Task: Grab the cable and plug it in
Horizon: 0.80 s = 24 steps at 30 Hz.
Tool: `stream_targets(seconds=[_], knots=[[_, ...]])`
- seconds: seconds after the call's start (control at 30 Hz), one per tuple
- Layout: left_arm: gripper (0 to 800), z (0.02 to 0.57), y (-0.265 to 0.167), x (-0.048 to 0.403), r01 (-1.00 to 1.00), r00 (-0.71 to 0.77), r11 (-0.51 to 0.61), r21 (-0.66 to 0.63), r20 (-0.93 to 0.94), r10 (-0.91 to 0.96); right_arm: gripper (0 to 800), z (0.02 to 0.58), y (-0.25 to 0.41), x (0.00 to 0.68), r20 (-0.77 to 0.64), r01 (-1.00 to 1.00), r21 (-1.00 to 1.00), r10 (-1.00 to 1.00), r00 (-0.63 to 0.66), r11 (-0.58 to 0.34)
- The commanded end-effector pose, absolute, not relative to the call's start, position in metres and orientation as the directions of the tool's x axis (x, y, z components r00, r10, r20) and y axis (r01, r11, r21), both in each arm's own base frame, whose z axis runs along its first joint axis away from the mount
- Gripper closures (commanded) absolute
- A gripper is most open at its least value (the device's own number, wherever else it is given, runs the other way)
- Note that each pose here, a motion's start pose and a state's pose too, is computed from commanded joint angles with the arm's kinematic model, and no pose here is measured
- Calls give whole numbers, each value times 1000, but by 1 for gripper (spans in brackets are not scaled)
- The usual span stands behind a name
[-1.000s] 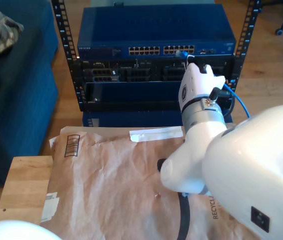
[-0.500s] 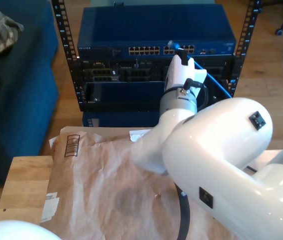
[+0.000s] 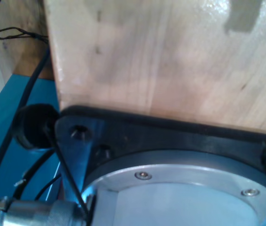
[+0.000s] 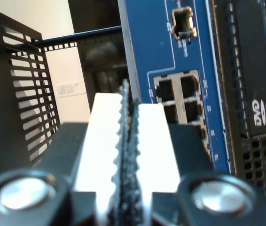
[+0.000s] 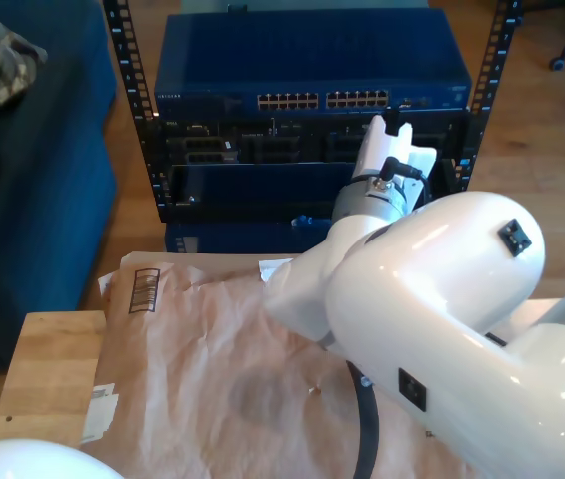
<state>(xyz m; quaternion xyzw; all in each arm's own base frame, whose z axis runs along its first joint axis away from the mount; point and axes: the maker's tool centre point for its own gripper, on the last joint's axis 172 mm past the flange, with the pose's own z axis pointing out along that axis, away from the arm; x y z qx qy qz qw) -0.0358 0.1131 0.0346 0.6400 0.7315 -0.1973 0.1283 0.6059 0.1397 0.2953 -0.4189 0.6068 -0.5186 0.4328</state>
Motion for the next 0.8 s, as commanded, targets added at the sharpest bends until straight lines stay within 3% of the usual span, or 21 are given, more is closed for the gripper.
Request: stream_targets(seconds=[0.07,0.17,0.33,0.8], knots=[[0,35,113,-36,987,-148,103,-124,-440,886,585,291,135,600,-43,-93,-993,-963,-267,70],[0,35,113,-36,987,-148,103,-124,-440,886,514,275,133,589,-16,-173,-983,-972,-234,58],[0,35,113,-36,987,-148,103,-124,-440,886,506,264,127,577,53,-232,-973,-977,-208,-4],[0,35,113,-36,987,-148,103,-124,-440,886,458,230,117,569,122,-357,-932,-981,-153,-61]])
